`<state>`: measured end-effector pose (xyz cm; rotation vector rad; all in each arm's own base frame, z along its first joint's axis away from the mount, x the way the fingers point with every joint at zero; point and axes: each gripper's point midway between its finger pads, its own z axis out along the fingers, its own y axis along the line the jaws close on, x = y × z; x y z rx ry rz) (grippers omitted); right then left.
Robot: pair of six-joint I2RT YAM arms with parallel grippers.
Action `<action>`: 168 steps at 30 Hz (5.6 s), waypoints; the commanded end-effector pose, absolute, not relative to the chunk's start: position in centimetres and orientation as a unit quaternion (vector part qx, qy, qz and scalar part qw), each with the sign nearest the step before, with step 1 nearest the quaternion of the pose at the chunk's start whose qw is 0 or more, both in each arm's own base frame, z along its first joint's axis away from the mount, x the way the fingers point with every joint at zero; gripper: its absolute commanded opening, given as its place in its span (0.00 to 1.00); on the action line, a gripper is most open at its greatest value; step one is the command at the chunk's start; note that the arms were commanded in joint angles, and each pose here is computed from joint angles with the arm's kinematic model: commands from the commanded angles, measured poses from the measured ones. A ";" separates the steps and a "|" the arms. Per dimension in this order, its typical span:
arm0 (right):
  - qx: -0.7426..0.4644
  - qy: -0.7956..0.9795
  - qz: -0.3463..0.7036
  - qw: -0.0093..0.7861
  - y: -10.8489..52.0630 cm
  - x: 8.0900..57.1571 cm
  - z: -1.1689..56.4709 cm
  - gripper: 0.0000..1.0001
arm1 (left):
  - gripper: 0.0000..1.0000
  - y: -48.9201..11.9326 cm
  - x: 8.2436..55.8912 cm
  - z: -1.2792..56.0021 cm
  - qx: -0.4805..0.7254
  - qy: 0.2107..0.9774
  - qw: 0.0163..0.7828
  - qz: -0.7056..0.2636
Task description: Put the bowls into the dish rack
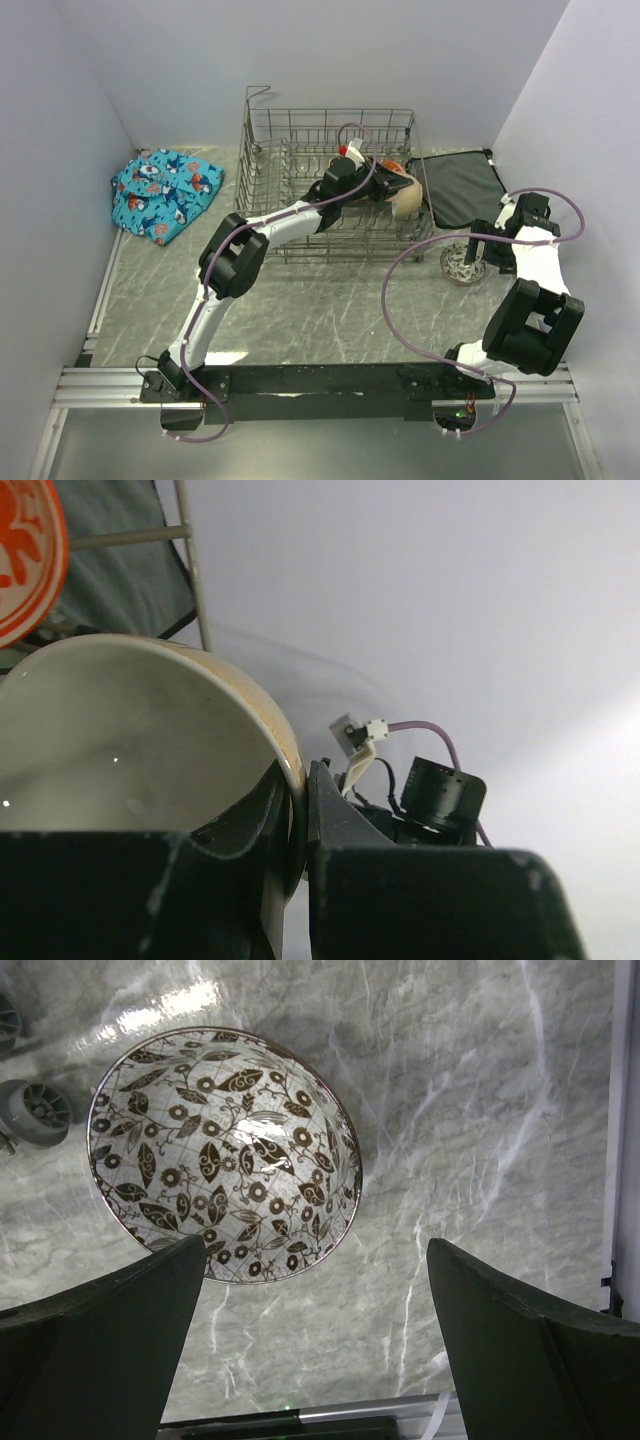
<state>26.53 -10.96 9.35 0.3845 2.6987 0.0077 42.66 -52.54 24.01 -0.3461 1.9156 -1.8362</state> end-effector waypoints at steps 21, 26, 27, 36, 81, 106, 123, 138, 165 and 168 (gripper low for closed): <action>0.139 0.962 -0.010 0.235 -12.2 28.6 10.3 1.00 | 0.01 -52.9 43.8 22.1 -0.117 0.730 0.267 -0.618; 0.137 0.963 -0.014 0.231 -12.4 28.6 10.1 1.00 | 0.01 -52.8 44.1 20.4 -0.127 0.740 0.249 -0.612; 0.137 0.963 -0.016 0.230 -12.5 28.6 10.0 1.00 | 0.01 -52.6 44.2 19.8 -0.127 0.743 0.239 -0.612; 0.133 0.967 -0.025 0.215 -12.8 28.2 9.2 1.00 | 0.01 -51.8 44.5 19.7 -0.094 0.727 0.228 -0.641; 0.117 0.972 -0.033 0.201 -13.2 29.9 8.8 1.00 | 0.03 -50.6 45.6 12.0 -0.093 0.786 0.187 -0.581; 0.105 0.968 -0.032 0.226 -12.8 31.1 10.3 1.00 | 0.48 -49.6 44.1 28.8 0.072 0.671 0.314 -0.668; 0.108 0.948 -0.009 0.298 -10.9 30.6 15.0 1.00 | 0.52 -47.8 48.0 32.3 0.076 0.666 0.454 -0.588; 0.169 0.898 0.080 0.399 -9.4 28.7 22.9 1.00 | 0.50 -53.1 32.9 34.2 0.411 0.579 0.433 -0.555; 0.089 0.856 -0.059 0.506 -4.2 15.6 33.1 1.00 | 0.52 -61.5 19.8 15.0 0.739 0.399 0.381 -0.387; 0.097 0.861 -0.068 0.495 -4.4 15.0 32.3 1.00 | 0.52 -62.4 20.4 14.2 0.736 0.394 0.398 -0.380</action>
